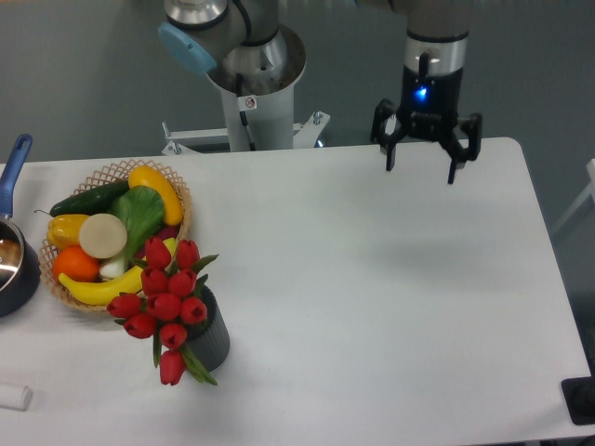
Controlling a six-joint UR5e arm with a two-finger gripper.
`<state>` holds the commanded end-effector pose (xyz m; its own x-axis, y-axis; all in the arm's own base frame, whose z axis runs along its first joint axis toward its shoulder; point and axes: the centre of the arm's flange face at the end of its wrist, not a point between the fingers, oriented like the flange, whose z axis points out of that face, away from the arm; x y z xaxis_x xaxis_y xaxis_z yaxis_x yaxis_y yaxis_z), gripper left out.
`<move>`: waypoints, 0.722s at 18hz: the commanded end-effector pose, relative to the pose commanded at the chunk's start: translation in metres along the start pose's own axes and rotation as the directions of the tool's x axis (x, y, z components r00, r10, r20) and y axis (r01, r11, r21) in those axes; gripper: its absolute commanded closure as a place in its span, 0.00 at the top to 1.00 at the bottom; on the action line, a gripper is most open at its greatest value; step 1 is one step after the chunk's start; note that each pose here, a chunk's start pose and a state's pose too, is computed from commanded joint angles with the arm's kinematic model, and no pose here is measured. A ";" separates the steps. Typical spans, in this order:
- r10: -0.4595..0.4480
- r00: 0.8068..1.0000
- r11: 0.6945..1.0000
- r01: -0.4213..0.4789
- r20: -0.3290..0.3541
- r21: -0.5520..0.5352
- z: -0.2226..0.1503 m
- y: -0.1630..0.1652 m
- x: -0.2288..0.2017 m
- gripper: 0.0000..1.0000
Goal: Pick up the flowers from the vase
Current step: 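Move the open gripper toward the red tulip stems above the black vase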
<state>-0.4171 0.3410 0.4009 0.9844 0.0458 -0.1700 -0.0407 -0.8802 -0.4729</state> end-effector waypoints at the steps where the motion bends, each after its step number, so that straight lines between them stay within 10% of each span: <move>1: -0.008 1.000 1.000 0.008 -0.012 0.002 0.008 -0.006 0.005 1.00; 13: 0.141 0.969 0.957 -0.081 -0.204 0.279 0.054 -0.073 0.066 1.00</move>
<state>-0.3582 0.4342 0.3771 0.9828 -0.1764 -0.0554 -0.1665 -0.7143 -0.6797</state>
